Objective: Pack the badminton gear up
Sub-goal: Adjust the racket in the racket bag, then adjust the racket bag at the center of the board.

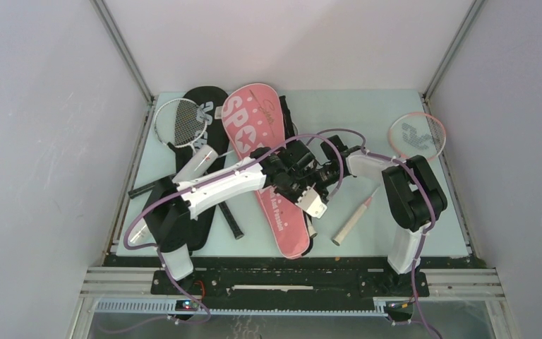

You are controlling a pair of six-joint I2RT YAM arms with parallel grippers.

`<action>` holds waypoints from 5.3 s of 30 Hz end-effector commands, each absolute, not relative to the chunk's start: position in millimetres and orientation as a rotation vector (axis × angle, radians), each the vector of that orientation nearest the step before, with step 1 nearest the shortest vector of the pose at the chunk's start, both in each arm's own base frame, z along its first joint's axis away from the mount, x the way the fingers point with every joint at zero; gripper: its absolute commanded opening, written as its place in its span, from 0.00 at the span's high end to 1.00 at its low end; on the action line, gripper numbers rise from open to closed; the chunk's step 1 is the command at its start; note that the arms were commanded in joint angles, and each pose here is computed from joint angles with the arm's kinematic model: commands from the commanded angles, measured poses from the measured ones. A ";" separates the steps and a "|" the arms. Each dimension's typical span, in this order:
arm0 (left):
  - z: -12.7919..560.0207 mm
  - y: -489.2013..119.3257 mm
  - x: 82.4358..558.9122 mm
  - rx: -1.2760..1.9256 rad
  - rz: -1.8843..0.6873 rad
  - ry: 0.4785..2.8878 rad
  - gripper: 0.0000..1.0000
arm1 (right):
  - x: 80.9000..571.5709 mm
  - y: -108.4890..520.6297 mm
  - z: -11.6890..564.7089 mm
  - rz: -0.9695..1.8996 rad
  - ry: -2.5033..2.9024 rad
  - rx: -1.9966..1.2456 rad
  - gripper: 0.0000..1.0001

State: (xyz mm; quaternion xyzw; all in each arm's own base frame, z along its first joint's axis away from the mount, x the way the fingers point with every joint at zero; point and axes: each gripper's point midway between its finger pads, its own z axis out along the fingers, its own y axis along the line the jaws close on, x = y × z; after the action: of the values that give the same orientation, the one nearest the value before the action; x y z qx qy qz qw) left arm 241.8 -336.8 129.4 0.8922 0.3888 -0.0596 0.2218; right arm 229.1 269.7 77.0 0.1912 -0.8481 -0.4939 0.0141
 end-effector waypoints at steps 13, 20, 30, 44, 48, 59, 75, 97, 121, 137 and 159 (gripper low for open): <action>152.4 -369.0 217.5 2.268 -0.385 1.160 1.00 | 291.3 268.6 75.3 -1.356 -2.990 0.421 1.00; 153.5 -372.4 224.6 2.199 -0.367 1.228 1.00 | 301.0 268.5 69.7 -1.301 -2.995 0.286 1.00; 154.2 -370.3 244.5 2.093 -0.304 1.303 1.00 | 296.8 272.5 76.7 -1.294 -3.030 0.374 0.86; 155.0 -348.1 238.8 2.131 -0.340 1.264 1.00 | 330.1 208.7 119.6 -1.133 -3.369 0.510 0.43; 154.7 -346.4 239.8 2.120 -0.348 1.261 1.00 | 341.8 190.0 119.0 -1.021 -3.458 0.460 0.45; 143.6 -342.5 232.1 2.102 -0.408 1.261 1.00 | 370.7 209.8 80.1 -0.920 -3.475 0.414 0.44; 132.0 -340.1 230.7 2.079 -0.420 1.274 1.00 | 370.8 254.7 52.7 -0.880 -3.420 0.480 0.44; 138.5 -321.0 249.7 2.031 -0.381 1.299 1.00 | 379.4 154.3 93.5 -0.501 -3.596 0.651 1.00; 145.5 -341.4 241.2 1.960 -0.551 1.336 1.00 | 332.2 165.2 199.9 -1.243 -3.481 0.893 1.00; 153.9 -342.6 237.8 1.934 -0.572 1.310 0.94 | 310.7 157.3 314.2 -1.789 -3.514 1.001 1.00; 166.1 -317.1 226.1 1.908 -0.767 1.267 1.00 | 279.2 172.8 346.4 -2.039 -3.236 1.368 1.00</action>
State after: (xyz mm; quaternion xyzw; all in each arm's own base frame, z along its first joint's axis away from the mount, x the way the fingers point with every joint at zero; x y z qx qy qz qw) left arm 224.3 -314.3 137.0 0.7615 0.4976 -0.2715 0.3143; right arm 296.3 168.4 313.4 0.2437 -0.7584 -0.4392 -0.4154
